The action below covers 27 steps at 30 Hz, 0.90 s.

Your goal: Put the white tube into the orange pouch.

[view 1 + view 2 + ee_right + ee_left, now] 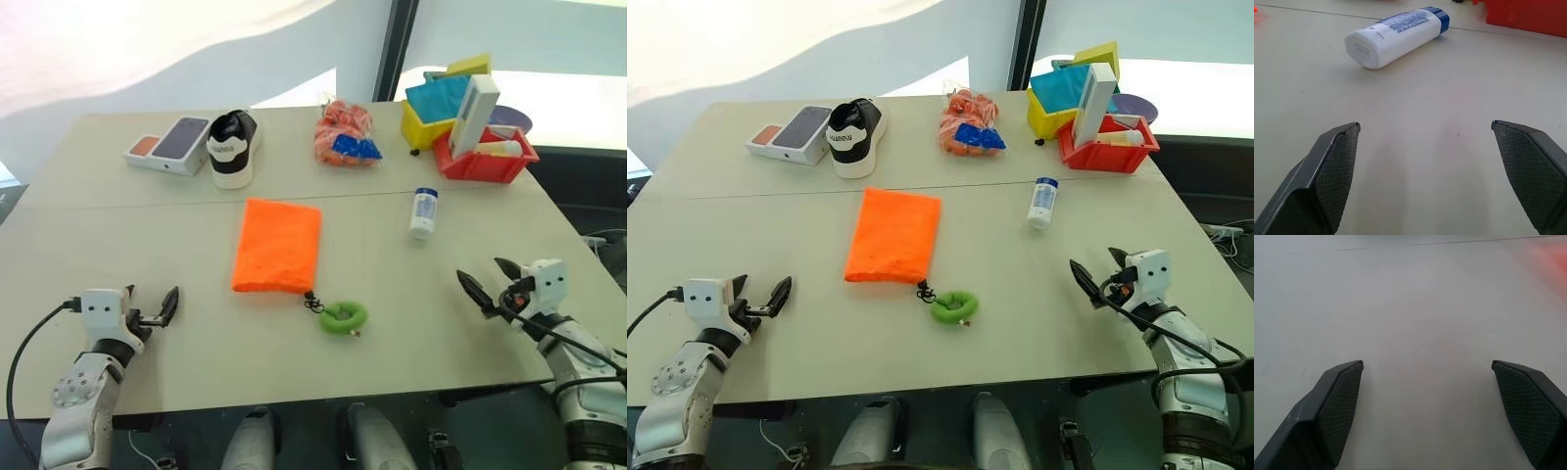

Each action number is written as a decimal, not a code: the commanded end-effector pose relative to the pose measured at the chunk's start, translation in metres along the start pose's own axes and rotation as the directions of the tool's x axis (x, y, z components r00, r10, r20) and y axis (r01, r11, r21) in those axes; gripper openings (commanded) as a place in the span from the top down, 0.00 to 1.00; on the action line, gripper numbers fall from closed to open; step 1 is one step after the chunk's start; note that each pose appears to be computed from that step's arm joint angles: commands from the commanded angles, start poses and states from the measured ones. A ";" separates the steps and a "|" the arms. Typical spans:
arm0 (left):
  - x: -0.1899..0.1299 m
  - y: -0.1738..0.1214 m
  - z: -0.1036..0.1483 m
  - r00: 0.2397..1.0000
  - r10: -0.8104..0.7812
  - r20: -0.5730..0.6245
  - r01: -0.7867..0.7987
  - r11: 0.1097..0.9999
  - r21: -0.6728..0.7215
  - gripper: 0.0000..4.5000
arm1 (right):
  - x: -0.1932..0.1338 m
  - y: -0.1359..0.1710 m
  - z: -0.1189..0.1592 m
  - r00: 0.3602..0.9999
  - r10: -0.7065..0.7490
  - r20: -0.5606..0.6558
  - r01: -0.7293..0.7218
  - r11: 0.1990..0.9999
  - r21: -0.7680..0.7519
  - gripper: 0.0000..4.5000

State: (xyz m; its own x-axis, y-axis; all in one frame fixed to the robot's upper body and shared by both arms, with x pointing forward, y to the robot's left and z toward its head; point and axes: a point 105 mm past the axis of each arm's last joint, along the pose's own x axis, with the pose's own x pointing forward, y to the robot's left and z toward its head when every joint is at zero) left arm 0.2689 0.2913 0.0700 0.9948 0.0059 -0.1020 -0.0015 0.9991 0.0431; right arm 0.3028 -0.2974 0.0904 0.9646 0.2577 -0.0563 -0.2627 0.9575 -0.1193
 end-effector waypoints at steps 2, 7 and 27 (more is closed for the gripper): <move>0.000 0.001 0.005 1.000 0.002 0.018 -0.002 1.000 0.017 0.00 | 0.001 0.001 0.010 0.999 -0.001 0.042 0.002 1.000 -0.018 0.01; 0.003 -0.009 0.010 0.999 -0.035 0.040 0.035 0.999 -0.004 0.00 | 0.000 0.004 0.012 0.999 0.005 0.048 -0.004 1.000 -0.021 0.01; -0.006 -0.133 0.042 0.791 -0.612 0.024 0.512 0.683 0.521 0.00 | 0.023 0.124 0.055 0.888 0.443 0.123 -0.435 0.896 -0.088 0.01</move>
State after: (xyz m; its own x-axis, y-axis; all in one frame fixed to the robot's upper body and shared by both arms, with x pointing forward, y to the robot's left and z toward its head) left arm 0.2688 0.1630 0.0973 0.8089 -0.5779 -0.1085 0.5621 0.7059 0.4310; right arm 0.2988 -0.1767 0.1173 0.7749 0.6319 -0.0154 -0.6269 0.7652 -0.1468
